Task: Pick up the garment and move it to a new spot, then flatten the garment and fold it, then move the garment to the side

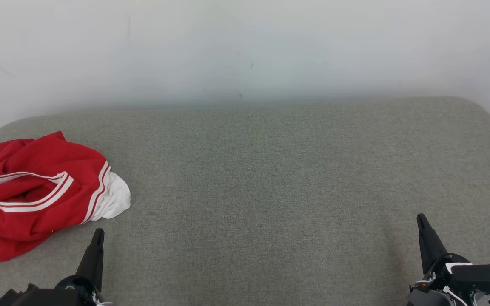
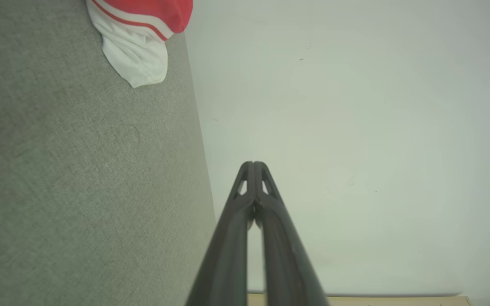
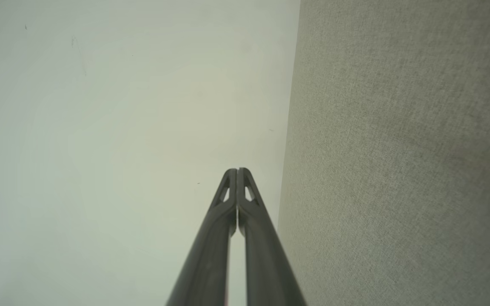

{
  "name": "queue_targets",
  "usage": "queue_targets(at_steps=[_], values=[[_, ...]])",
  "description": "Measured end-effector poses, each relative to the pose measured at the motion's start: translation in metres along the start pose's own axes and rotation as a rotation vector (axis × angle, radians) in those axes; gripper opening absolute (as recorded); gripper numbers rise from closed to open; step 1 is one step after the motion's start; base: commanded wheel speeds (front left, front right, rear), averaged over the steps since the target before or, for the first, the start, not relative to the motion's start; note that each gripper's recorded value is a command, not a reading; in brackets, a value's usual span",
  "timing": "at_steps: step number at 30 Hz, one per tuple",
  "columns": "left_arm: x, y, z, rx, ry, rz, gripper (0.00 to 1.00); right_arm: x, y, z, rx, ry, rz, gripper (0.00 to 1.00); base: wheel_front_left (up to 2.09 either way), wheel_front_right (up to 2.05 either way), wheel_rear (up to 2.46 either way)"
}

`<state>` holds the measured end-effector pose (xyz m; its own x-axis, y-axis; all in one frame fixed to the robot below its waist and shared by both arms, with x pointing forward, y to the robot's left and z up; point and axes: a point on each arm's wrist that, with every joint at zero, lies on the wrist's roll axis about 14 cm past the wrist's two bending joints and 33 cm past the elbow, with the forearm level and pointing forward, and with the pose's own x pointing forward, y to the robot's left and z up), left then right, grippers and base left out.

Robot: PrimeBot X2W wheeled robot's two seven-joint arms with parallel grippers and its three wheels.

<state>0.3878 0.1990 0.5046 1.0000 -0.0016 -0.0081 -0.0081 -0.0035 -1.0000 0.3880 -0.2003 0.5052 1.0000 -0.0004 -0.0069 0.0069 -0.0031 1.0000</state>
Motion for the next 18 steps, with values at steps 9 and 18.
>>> queue_targets(at_steps=[9,18], values=[[-0.011,0.026,-0.003,-0.013,0.000,0.075,1.00,-0.011,-0.025,0.000,0.008,-0.004,-0.076,1.00,0.00,0.00,0.00],[-0.016,0.028,-0.006,0.017,-0.015,0.083,1.00,-0.014,-0.024,-0.002,-0.023,-0.021,-0.072,1.00,0.00,0.00,0.00]])
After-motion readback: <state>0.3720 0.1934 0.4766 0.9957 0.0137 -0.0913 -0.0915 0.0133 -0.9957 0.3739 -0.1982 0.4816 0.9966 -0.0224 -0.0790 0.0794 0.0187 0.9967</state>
